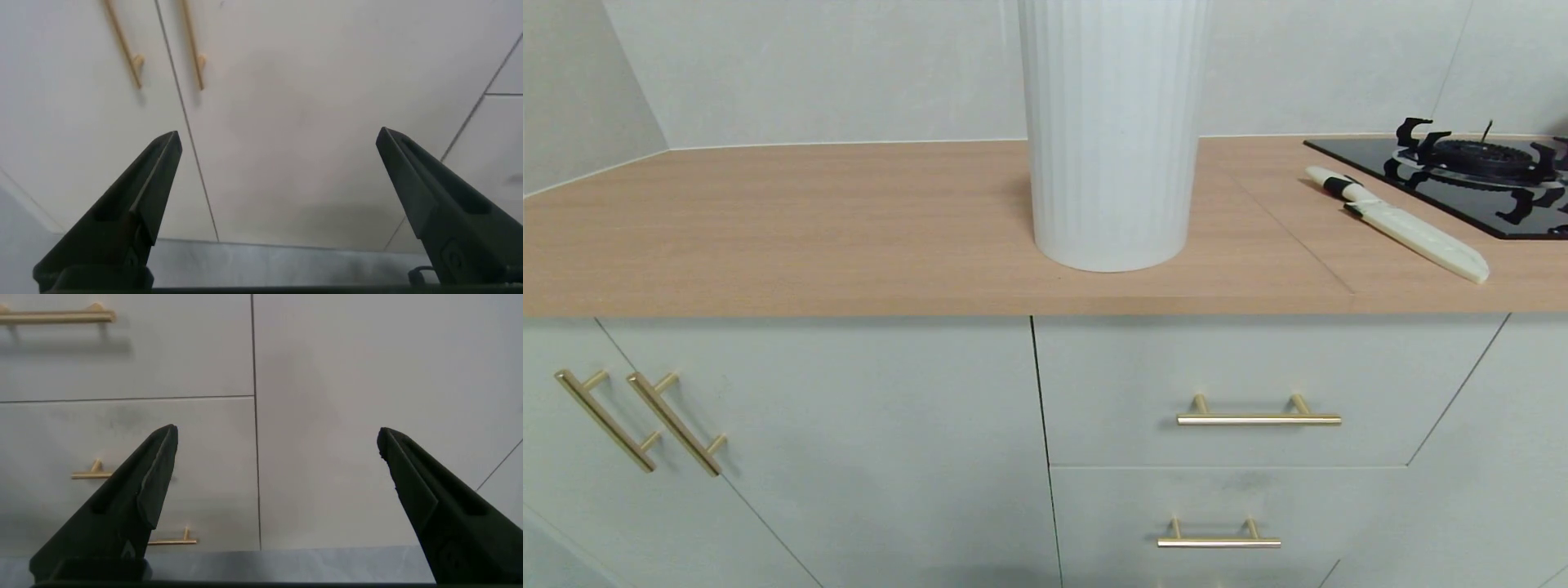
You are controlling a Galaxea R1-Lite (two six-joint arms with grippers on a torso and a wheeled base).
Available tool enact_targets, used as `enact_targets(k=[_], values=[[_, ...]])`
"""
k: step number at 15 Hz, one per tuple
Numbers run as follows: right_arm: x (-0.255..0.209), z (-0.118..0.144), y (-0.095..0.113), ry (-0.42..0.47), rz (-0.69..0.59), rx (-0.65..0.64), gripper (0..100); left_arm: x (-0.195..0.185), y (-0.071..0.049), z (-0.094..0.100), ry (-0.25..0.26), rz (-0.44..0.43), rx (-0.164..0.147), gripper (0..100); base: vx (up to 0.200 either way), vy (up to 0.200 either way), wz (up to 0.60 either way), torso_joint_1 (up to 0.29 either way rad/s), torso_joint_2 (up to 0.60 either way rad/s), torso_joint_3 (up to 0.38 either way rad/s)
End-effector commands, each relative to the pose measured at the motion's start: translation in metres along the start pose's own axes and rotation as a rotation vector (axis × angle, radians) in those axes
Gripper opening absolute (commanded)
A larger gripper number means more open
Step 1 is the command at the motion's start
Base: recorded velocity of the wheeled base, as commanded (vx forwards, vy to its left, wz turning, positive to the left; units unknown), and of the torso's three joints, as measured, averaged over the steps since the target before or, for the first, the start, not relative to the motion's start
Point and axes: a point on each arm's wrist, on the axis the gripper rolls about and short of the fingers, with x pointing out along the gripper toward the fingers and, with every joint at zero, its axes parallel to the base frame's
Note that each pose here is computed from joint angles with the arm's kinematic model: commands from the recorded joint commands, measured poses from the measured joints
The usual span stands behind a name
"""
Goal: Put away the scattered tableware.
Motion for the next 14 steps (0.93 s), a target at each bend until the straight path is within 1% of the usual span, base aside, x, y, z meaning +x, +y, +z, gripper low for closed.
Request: enact_targets(k=[1,12,14], values=[[0.0001,0.0,0.0,0.001,0.0,0.0,100,0.0001,0.0,0.0001,0.001,0.001,-0.001,100,0.2,0.0,0.0,-0.012,0.0,0.007],[0.0001,0.0,0.0,0.001,0.0,-0.003,100,0.0001,0.0,-0.0001,0.003,0.001,-0.001,100,0.0,0.0,0.0,0.0,0.0,0.0],[0.0001,0.0,0.0,0.001,0.002,-0.005,100,0.0001,0.0,0.0001,0.001,0.001,-0.001,100,0.0,0.0,0.0,0.019,-0.15,-0.112]])
